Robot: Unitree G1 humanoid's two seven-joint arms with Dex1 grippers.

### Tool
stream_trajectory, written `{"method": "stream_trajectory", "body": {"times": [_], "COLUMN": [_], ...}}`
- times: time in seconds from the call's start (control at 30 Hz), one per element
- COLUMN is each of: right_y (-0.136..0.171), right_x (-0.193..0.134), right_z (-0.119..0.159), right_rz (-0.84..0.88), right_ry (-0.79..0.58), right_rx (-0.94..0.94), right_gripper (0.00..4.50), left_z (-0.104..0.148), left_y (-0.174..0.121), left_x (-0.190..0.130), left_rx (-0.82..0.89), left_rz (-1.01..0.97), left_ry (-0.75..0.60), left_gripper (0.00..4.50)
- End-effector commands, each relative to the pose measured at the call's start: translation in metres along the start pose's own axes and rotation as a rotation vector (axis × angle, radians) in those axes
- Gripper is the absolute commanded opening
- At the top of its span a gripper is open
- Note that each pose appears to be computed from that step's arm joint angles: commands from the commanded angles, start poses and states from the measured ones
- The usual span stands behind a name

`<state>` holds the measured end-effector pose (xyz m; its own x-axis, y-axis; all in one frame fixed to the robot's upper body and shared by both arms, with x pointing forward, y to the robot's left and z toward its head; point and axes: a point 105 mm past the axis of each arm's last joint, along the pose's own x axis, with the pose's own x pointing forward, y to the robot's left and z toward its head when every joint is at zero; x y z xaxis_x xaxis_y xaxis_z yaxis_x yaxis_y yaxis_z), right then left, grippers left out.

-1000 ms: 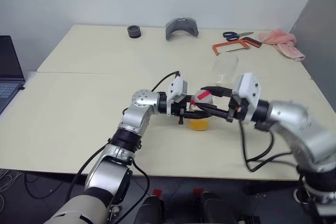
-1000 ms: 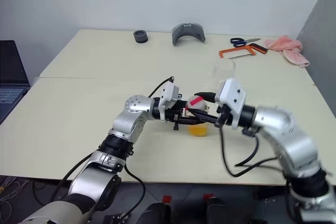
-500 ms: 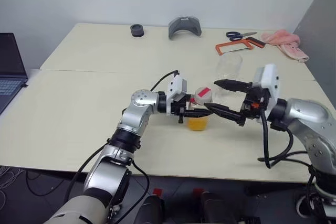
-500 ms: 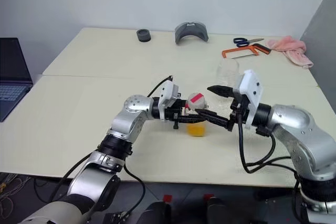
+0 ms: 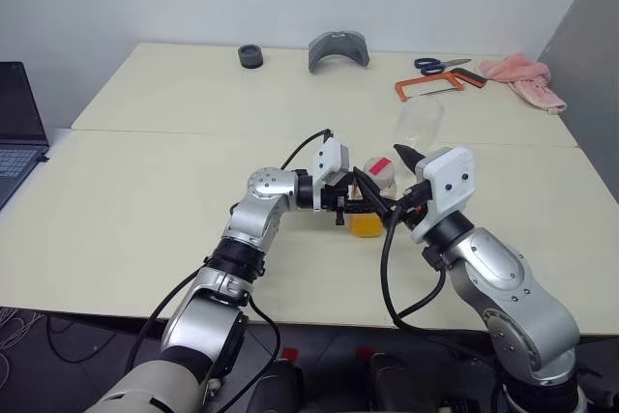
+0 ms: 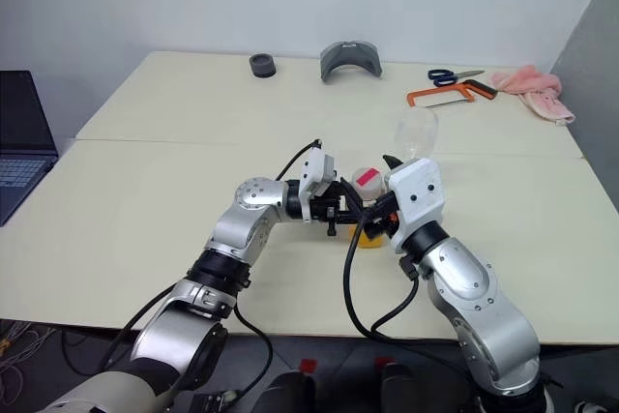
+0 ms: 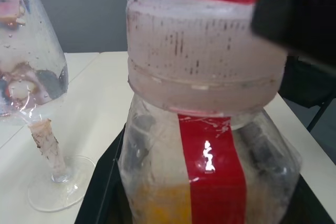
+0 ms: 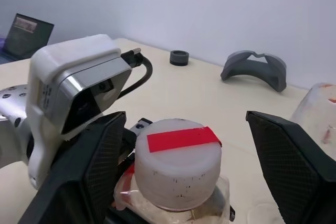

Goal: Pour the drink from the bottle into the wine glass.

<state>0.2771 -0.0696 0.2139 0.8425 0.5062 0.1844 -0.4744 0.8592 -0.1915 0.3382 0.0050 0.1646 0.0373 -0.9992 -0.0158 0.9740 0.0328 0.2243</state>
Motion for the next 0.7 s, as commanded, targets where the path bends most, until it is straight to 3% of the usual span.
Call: {"method": "stream_trajectory", "body": {"times": [0.03, 0.2, 0.23, 0.33, 0.47, 0.6, 0.7], "right_y": [-0.002, -0.001, 0.000, 0.006, 0.005, -0.008, -0.013], "right_x": [-0.001, -0.002, -0.002, -0.002, -0.005, -0.008, -0.010], "right_z": [0.008, 0.003, 0.003, 0.006, 0.016, 0.010, 0.010], "right_rz": [-0.006, 0.019, 0.032, 0.120, 0.413, 0.720, 0.795], "right_ry": [-0.038, -0.019, -0.020, -0.044, -0.098, 0.037, 0.104], "right_rx": [-0.023, -0.029, -0.030, -0.032, -0.154, -0.213, -0.117], "right_gripper": [3.52, 1.95, 1.86, 1.86, 1.86, 1.86, 1.86], "left_z": [0.019, 0.019, 0.019, 0.018, 0.017, 0.016, 0.017], "left_y": [0.004, 0.004, 0.004, 0.004, -0.001, -0.001, 0.000], "left_x": [0.004, 0.003, 0.003, 0.002, 0.000, -0.003, -0.004], "left_rx": [0.071, 0.073, 0.072, 0.071, 0.079, 0.108, 0.113], "left_rz": [-0.002, 0.002, 0.002, -0.003, -0.055, -0.087, -0.081], "left_ry": [-0.038, -0.038, -0.037, -0.034, -0.008, 0.017, 0.013], "left_gripper": [1.69, 1.69, 1.69, 1.69, 1.68, 1.67, 1.67]}}
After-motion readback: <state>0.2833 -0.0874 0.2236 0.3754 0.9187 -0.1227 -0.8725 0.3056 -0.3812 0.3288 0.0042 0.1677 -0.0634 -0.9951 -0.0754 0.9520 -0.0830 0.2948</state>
